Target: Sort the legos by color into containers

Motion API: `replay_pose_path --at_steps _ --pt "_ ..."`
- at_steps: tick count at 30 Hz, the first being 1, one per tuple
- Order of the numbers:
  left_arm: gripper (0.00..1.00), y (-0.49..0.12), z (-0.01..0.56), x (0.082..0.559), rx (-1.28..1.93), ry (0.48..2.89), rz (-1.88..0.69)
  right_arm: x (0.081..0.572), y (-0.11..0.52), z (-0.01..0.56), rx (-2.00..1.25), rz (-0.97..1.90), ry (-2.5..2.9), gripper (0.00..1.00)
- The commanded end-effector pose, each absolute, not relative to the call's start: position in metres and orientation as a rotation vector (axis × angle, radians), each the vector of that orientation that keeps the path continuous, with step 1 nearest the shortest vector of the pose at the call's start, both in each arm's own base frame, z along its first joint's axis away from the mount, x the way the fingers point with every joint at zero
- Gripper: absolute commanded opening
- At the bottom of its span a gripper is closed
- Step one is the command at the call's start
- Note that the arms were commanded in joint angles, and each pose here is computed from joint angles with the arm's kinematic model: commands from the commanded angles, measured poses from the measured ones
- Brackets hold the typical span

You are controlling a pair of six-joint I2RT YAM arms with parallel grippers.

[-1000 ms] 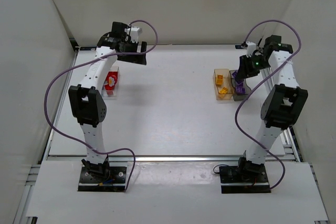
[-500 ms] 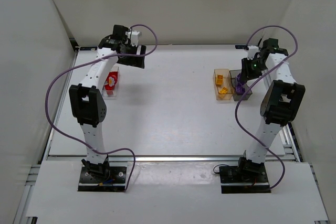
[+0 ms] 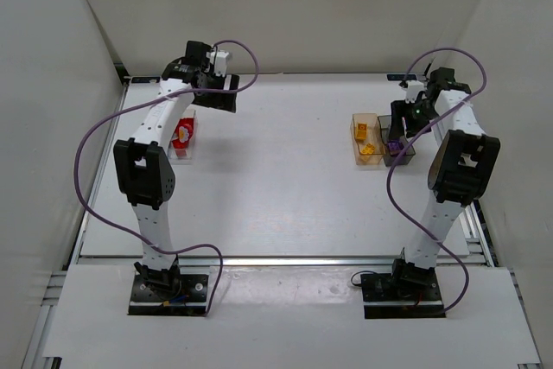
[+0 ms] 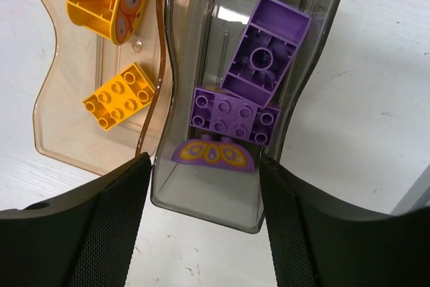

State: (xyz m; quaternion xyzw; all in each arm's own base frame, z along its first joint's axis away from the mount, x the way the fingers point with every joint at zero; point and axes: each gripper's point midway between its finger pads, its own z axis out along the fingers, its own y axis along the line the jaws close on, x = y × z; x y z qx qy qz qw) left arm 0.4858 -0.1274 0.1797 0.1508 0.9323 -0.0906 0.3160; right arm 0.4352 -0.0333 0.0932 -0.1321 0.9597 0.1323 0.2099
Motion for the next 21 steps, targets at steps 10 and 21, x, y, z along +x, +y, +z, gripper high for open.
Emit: replay_pose_path --at_steps 10,21 --pt "1.0 -0.087 0.216 0.473 0.295 2.413 -0.235 0.459 0.034 0.254 -0.5 0.528 2.175 0.77" --pt "0.99 -0.048 0.197 0.455 0.246 2.463 -0.258 0.46 0.206 0.233 -0.728 0.89 2.137 0.84"
